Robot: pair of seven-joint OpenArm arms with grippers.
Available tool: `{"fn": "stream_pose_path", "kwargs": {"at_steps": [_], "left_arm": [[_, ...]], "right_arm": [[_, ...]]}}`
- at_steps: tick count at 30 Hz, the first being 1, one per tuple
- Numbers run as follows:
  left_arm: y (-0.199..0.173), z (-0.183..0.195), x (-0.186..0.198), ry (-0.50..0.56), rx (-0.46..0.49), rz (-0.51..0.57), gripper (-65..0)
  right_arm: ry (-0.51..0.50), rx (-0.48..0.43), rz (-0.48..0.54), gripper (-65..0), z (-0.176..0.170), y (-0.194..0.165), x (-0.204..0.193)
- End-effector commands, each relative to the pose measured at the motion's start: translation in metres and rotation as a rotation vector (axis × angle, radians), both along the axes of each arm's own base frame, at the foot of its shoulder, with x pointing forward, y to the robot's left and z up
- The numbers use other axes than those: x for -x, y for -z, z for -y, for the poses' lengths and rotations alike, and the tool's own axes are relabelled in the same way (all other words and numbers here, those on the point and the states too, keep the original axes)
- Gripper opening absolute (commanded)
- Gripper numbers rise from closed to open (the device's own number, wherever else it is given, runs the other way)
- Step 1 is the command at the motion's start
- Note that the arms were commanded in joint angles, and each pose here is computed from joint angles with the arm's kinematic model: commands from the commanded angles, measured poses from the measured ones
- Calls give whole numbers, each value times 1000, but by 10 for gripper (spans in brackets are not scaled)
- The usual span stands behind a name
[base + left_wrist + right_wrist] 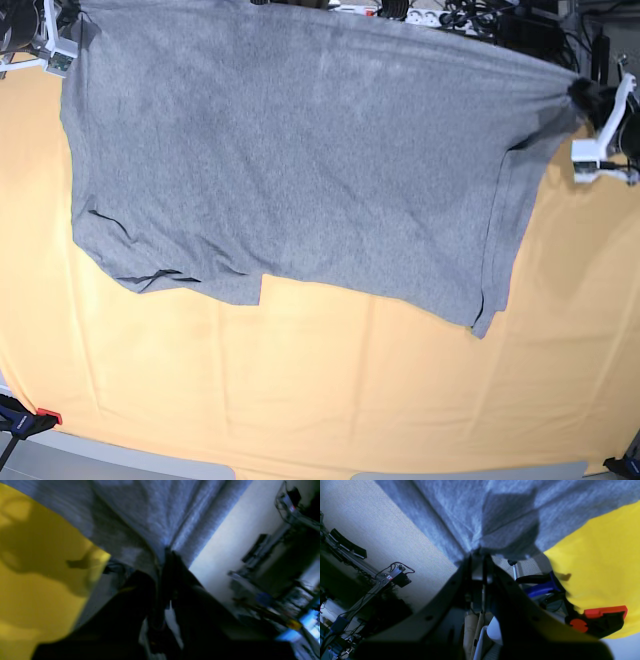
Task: Layout the t-shirt on the table in an organized manner, then fold the t-shirt properly
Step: 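Lift the shirt by both shoulders and pull it toward the robot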
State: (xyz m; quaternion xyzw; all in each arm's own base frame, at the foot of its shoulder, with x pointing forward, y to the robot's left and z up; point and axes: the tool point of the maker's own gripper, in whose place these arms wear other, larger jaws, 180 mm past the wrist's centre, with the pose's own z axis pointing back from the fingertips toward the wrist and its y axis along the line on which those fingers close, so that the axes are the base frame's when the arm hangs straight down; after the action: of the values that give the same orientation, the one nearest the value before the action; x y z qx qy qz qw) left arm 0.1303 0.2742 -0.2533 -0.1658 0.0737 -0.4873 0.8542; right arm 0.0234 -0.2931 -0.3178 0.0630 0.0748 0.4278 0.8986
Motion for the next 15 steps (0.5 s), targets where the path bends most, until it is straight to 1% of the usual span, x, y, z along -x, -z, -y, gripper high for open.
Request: {"fn": "stream_pose_path", "kwargs": {"at_steps": [1, 4, 7, 14, 15], "left_arm": [[-3, -12, 2, 29, -66, -14, -650], [7, -12, 23, 32, -65, -98, -650], [13, -12, 38, 34, -64, -154, -650], [13, -12, 41, 35, -64, -163, -650], [13, -12, 41, 35, -64, -163, -636]], "right_arm": [[-34, 59, -9, -650, 11, -3, -1], [-34, 59, -9, -650, 11, -3, -1], [-34, 59, -9, -650, 11, -3, -1], [-34, 58, -9, -650, 11, -3, -1], [-34, 58, -9, -650, 11, -3, -1]]}}
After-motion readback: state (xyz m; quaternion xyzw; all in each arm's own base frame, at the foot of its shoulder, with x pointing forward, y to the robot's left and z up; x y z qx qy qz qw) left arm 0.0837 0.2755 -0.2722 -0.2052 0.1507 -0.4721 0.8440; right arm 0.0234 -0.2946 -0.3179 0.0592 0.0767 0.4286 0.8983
